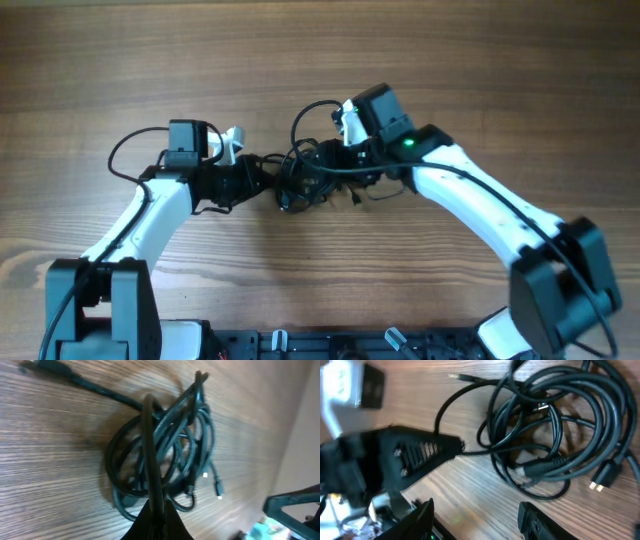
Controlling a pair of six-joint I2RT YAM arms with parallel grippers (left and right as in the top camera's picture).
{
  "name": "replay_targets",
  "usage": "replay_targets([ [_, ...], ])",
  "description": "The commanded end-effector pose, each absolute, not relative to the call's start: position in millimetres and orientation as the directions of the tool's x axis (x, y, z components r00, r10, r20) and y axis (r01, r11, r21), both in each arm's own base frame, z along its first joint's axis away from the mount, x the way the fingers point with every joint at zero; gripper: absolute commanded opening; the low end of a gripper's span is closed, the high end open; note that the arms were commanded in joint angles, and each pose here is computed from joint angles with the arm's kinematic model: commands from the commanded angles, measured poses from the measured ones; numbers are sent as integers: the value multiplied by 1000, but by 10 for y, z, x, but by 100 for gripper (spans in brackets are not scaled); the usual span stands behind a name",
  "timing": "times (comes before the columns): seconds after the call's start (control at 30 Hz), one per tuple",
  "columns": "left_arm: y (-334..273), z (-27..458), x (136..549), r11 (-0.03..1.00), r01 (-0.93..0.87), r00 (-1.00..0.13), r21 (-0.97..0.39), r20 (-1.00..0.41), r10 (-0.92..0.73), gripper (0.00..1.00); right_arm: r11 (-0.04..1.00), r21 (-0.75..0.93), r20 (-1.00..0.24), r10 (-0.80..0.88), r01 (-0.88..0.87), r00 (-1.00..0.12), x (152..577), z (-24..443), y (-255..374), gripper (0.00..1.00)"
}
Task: Untangle cables
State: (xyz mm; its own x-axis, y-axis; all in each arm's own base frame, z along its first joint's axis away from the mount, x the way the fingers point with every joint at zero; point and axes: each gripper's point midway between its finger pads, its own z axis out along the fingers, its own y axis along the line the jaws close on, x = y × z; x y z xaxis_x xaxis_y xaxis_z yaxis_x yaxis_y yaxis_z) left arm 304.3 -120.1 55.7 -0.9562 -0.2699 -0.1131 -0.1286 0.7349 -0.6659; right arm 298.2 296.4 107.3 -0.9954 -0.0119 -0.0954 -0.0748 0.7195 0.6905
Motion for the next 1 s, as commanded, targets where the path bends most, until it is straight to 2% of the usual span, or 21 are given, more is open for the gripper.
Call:
replay_targets([
  [0.0, -1106, 417, 3038, 808, -153, -952, -569, -134, -275, 4, 661, 750, 41, -8, 25, -999, 2928, 871, 3181, 57],
  [0.03, -1107, 417, 3038, 808, -153, -952, -569, -134, -274, 4, 626, 780, 45, -33, 14, -998, 2933, 868, 3256, 57],
  [0.13, -1160, 446, 3021, 791, -143, -956, -594, -123, -265, 4, 608, 793, 43, -18, 23, -999, 3024, 777, 3330, 57],
  [0.23, -1562, 828, 2970, 589, -30, -979, -807, -94, -180, 4, 615, 788, 57, -11, 38, -998, 3022, 735, 3325, 57],
  [0.27, -1650, 995, 2991, 509, 26, -981, -860, -120, -152, 4, 615, 788, 57, -11, 38, -998, 3022, 735, 3325, 57],
  [0.3, -1667, 1065, 3011, 477, 53, -980, -877, -138, -145, 4, 616, 787, 62, -7, 44, -998, 3028, 731, 3312, 57],
  [0.37, -1664, 1126, 3051, 457, 100, -974, -884, -181, -137, 4, 611, 789, 71, 11, 63, -997, 3085, 736, 3245, 58],
  [0.5, -1758, 1304, 2947, 357, 316, -938, -879, -346, -21, 4, 574, 813, 97, 34, 99, -995, 3206, 797, 3090, 58],
  [0.6, -1851, 1606, 2762, 150, 494, -869, -857, -493, 46, 4, 576, 817, 33, -13, 20, -999, 3202, 792, 3082, 57],
  [0.67, -1858, 1654, 2733, 115, 536, -844, -836, -534, 52, 4, 557, 829, -19, -67, -54, -998, 3176, 821, 3100, 48],
  [0.7, -1864, 1698, 2708, 85, 546, -838, -833, -544, 52, 4, 496, 862, -44, -126, -101, -991, 3114, 921, 3155, 42],
  [0.73, -1870, 1791, 2653, 21, 572, -820, -820, -570, 50, 4, 451, 882, -69, -160, -135, -985, 3086, 994, 3185, 41],
  [0.77, -1868, 1880, 2602, -40, 588, -807, -808, -589, 45, 4, 339, 921, -122, -223, -194, -967, 3034, 1173, 3217, 40],
  [0.8, -1850, 1900, 2618, -36, 594, -803, -804, -595, 39, 4, 216, 949, -170, -264, -230, -949, 3011, 1370, 3181, 40],
  [0.83, -1833, 1899, 2630, -32, 591, -805, -806, -592, 34, 4, 154, 954, -208, -274, -256, -939, 3030, 1465, 3120, 44],
  [0.93, -1780, 1898, 2667, -20, 585, -810, -810, -586, 18, 4, 126, 916, -343, -240, -380, -908, 3204, 1465, 2880, 61],
  [0.97, -1742, 1895, 2687, -11, 578, -816, -816, -578, 7, 4, 78, 904, -392, -241, -420, -888, 3205, 1527, 2824, 63],
])
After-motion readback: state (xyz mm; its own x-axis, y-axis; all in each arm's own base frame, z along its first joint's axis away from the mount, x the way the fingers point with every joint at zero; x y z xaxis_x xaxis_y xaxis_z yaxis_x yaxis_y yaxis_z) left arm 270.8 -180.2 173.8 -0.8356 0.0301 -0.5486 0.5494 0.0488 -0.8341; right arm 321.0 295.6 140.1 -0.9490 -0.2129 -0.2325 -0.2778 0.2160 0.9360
